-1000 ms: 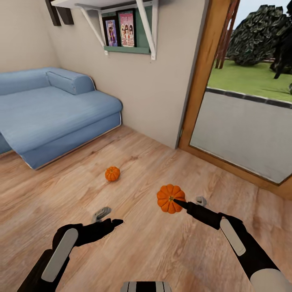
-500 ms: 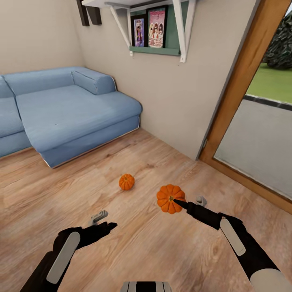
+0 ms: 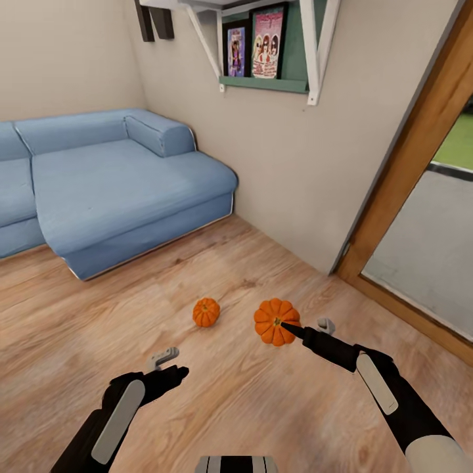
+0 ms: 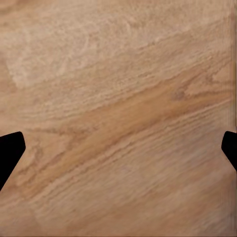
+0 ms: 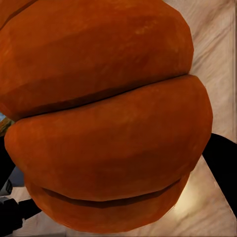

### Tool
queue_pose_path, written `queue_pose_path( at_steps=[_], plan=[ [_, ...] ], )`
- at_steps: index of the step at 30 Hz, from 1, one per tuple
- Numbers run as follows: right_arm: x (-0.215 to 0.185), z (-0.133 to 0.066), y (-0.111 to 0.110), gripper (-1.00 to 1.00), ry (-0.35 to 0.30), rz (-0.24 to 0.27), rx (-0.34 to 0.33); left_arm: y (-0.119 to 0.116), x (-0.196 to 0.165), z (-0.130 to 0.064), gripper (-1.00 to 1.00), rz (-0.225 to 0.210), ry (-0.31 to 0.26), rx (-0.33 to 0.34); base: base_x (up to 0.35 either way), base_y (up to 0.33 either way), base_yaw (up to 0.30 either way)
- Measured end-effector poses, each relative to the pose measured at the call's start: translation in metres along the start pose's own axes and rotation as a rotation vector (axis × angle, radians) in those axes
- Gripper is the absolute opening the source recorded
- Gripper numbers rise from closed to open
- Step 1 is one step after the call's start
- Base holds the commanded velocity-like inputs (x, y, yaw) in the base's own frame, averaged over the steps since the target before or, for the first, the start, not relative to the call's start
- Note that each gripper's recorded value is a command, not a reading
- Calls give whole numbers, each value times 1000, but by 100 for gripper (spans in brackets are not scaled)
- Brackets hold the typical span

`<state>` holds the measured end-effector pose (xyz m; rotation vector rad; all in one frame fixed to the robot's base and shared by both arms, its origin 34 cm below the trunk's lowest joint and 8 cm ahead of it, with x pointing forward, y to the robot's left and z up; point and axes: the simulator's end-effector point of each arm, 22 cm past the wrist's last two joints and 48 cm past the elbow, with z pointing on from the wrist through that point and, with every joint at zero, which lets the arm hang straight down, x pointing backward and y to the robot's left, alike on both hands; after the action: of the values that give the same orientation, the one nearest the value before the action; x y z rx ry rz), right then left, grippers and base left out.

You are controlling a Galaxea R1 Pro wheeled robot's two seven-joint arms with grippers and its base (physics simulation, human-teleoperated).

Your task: Place each of the two pumpkins and all three candles from the living room inside a cabinet in the living room (use any cabinet), then make sure every cabinet is closed, and position the cauldron so it is next to a table in the living room.

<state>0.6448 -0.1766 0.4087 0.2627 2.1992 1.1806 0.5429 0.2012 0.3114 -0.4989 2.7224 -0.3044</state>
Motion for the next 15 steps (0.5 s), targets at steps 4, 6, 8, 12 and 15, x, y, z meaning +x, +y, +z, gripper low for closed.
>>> queue_pose_path(
  at_steps=[4, 6, 8, 12, 15],
  plan=[
    [0, 0, 0, -100, 1, 1, 0, 1, 0, 0, 100, 1, -1, -2, 265, -31, 0],
    [0, 0, 0, -100, 0, 0, 0, 1, 0, 0, 100, 1, -1, -2, 265, -6, 0],
    [-1, 0, 0, -100, -2, -1, -1, 1, -1, 0, 100, -2, -7, -2, 277, -2, 0],
    [-1, 0, 0, -100, -2, -2, 0, 1, -2, 0, 100, -5, -12, -2, 292, -1, 0],
    [-1, 0, 0, -100, -2, -3, 0, 1, -3, 0, 100, -6, -13, -2, 304, 0, 0]
  ],
)
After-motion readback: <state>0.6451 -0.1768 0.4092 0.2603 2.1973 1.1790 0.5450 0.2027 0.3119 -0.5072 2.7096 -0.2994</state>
